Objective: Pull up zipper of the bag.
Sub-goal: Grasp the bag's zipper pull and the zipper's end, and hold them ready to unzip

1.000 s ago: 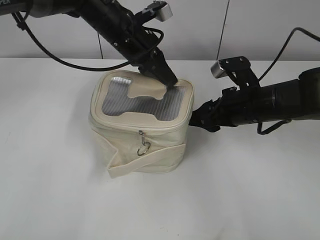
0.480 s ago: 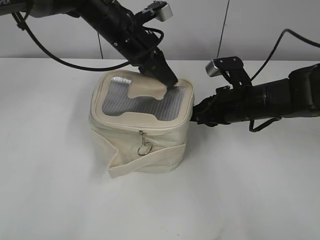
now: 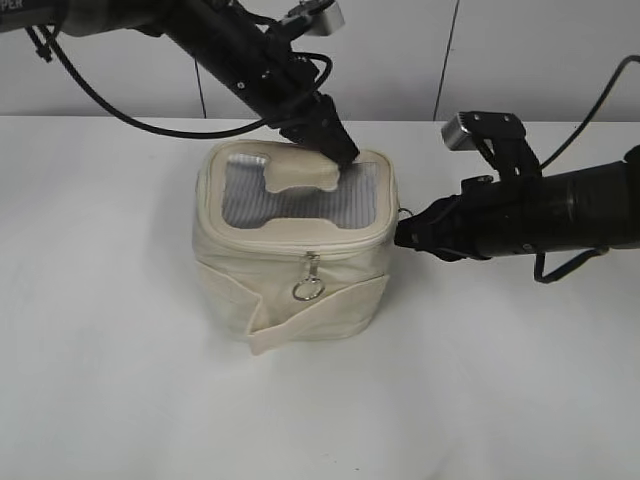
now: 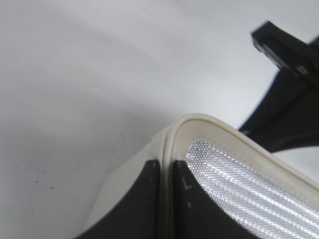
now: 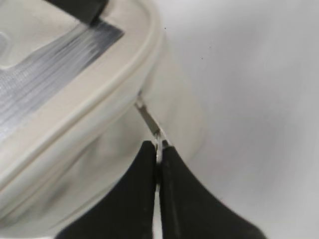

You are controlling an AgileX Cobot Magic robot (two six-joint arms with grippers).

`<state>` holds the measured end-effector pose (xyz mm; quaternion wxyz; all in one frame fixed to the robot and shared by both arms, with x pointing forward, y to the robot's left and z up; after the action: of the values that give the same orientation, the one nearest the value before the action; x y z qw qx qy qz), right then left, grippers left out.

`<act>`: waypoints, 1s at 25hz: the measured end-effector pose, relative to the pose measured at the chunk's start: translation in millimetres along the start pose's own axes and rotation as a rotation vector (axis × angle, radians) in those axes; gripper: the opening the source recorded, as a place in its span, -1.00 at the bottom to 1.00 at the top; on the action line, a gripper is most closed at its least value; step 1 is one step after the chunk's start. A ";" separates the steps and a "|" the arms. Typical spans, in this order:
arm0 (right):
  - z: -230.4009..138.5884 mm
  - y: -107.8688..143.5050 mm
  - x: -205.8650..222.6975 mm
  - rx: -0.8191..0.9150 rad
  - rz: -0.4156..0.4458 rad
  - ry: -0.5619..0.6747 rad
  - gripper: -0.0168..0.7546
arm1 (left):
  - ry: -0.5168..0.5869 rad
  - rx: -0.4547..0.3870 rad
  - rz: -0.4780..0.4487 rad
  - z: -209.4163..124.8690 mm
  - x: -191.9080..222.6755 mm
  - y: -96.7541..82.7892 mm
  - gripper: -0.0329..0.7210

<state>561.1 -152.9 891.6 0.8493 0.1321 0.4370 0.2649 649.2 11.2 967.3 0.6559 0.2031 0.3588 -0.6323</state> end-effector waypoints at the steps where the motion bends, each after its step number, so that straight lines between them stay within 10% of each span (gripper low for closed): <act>1: -5.2 0.1 -3.6 0.007 -0.004 0.009 -0.93 | -0.009 -0.030 0.020 1.1 0.0 2.4 -0.81; 25: -40.6 60.9 -50.0 -0.052 0.102 0.109 -0.93 | -0.114 -0.309 0.139 10.8 6.6 17.5 -0.82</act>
<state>483.8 -131.2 929.3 0.8128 0.1173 0.4684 0.3258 668.1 1.0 966.4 0.7408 0.0880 0.3992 -0.5330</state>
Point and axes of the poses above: a point on each arm's last joint axis where the gripper is mounted, x pointing out along that axis toward the gripper, y along the wrist's bending axis when the last joint is at zero, z = x × y, the point moved 3 cm from there along x, pointing out along that axis toward the gripper, and after that the axes turned 14 degrees about x, right-handed, at the moved point
